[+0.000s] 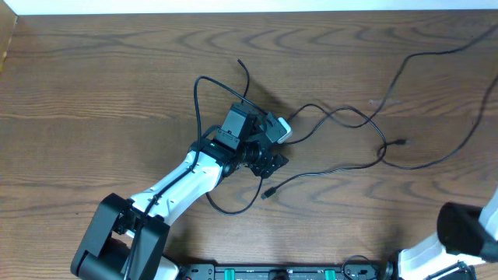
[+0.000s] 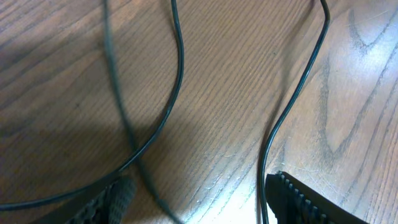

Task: Untangle cables

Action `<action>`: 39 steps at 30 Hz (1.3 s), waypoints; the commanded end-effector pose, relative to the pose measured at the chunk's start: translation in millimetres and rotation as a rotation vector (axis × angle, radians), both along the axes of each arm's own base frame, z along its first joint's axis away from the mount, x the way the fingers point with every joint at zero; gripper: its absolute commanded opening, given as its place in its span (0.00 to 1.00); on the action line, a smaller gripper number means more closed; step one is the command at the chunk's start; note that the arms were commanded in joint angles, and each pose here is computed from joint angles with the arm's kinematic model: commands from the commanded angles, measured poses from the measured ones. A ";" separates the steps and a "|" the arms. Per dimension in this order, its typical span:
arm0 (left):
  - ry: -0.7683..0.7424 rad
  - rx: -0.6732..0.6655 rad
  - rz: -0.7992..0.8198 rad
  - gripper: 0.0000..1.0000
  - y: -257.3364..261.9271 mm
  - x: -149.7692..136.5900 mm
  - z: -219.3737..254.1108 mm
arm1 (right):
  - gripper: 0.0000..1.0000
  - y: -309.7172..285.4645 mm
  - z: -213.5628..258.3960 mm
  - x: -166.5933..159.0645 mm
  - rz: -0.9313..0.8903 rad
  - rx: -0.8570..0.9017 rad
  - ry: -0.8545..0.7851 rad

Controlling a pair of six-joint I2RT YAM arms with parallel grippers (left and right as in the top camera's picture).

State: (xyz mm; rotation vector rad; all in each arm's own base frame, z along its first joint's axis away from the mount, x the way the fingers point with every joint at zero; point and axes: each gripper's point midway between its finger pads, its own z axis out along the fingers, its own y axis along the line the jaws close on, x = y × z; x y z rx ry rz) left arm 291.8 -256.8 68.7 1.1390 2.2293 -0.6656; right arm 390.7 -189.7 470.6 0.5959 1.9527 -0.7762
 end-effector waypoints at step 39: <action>0.010 0.001 -0.003 0.73 -0.4 0.0 0.1 | 0.99 -220.6 -221.1 -89.9 -0.416 0.717 0.096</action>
